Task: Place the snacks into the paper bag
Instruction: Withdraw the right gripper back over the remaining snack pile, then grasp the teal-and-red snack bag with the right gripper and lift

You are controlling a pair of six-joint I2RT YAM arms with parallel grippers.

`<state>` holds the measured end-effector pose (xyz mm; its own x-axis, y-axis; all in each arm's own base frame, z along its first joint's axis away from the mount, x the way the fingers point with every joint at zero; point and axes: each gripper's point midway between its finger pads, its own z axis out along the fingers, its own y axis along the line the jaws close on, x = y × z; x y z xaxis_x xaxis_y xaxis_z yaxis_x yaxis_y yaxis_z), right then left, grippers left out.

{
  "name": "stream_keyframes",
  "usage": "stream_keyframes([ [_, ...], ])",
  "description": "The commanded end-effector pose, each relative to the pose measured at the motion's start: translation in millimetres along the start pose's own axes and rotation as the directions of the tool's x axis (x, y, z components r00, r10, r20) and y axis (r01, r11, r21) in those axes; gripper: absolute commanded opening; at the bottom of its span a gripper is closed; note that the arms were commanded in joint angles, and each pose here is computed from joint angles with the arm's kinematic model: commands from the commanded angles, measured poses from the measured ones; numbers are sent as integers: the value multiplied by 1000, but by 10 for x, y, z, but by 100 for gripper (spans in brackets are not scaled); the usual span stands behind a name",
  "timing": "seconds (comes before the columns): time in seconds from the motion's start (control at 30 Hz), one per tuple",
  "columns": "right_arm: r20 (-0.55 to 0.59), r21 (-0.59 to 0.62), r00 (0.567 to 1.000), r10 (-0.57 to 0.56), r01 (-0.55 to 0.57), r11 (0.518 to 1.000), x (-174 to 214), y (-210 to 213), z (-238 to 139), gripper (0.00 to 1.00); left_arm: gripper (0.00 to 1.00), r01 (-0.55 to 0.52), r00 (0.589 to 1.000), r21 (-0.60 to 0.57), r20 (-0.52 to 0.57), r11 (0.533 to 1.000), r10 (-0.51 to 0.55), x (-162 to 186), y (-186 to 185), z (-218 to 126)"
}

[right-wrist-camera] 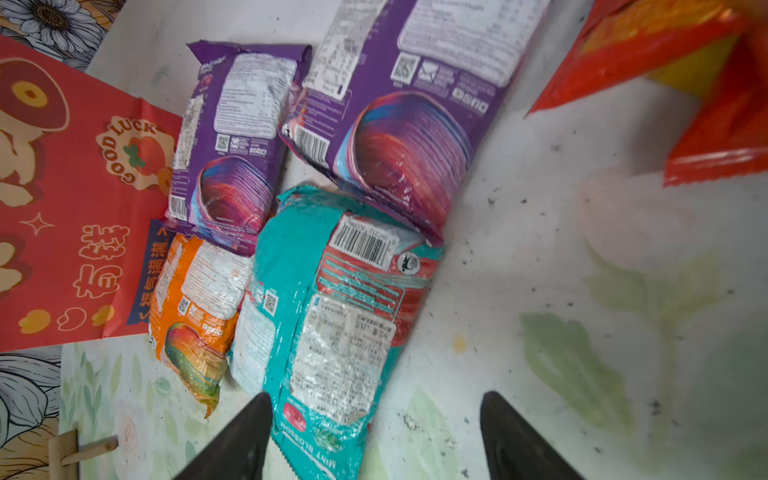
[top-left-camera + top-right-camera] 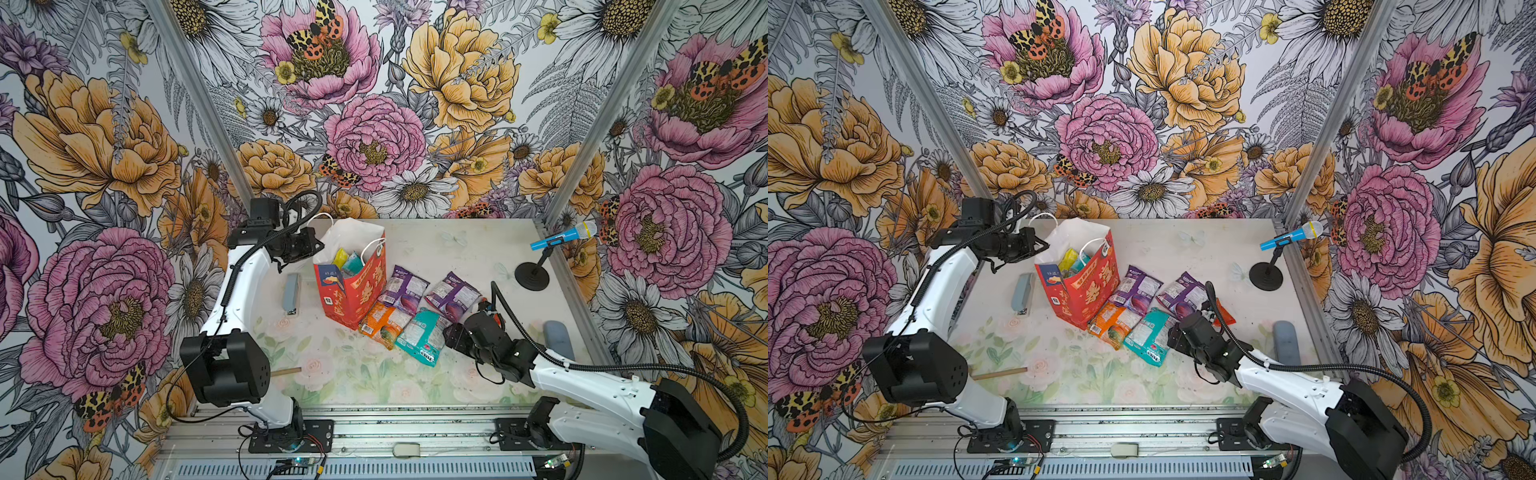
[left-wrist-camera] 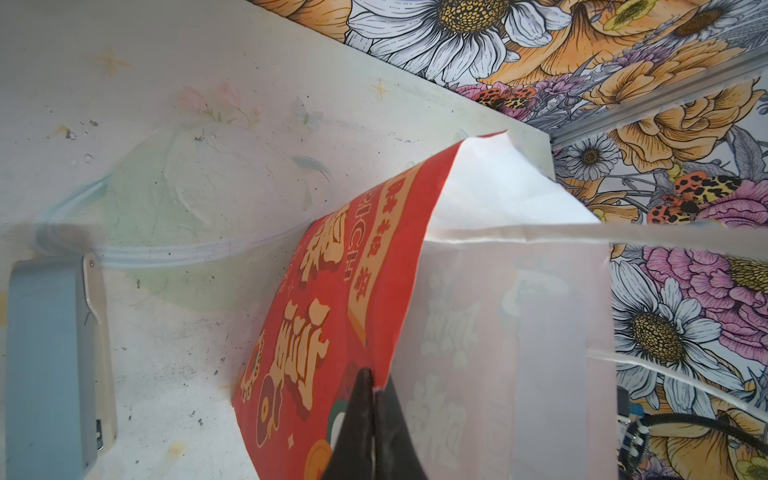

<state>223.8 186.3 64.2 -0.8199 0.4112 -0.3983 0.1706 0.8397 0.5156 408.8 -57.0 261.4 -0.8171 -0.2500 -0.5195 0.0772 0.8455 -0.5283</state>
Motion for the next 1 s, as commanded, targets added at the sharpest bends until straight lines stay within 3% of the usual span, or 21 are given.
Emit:
stream_keyframes([
  [0.0,-28,-62,999,46,-48,997,74,134,80,78,0,7,1000,-2,17,1000,-7,-4,2,-56],
  [0.4,-103,-108,989,103,-114,988,247,225,369,76,0,5,1000,-2,20,1000,-5,-5,-8,-68],
  [0.8,-101,-182,986,133,-150,972,217,410,534,74,0,4,1000,-1,22,1000,-4,-8,-8,-77],
  [0.97,-118,-225,985,129,-153,962,221,547,619,66,0,5,1000,1,20,1000,-5,-4,-18,-76],
])
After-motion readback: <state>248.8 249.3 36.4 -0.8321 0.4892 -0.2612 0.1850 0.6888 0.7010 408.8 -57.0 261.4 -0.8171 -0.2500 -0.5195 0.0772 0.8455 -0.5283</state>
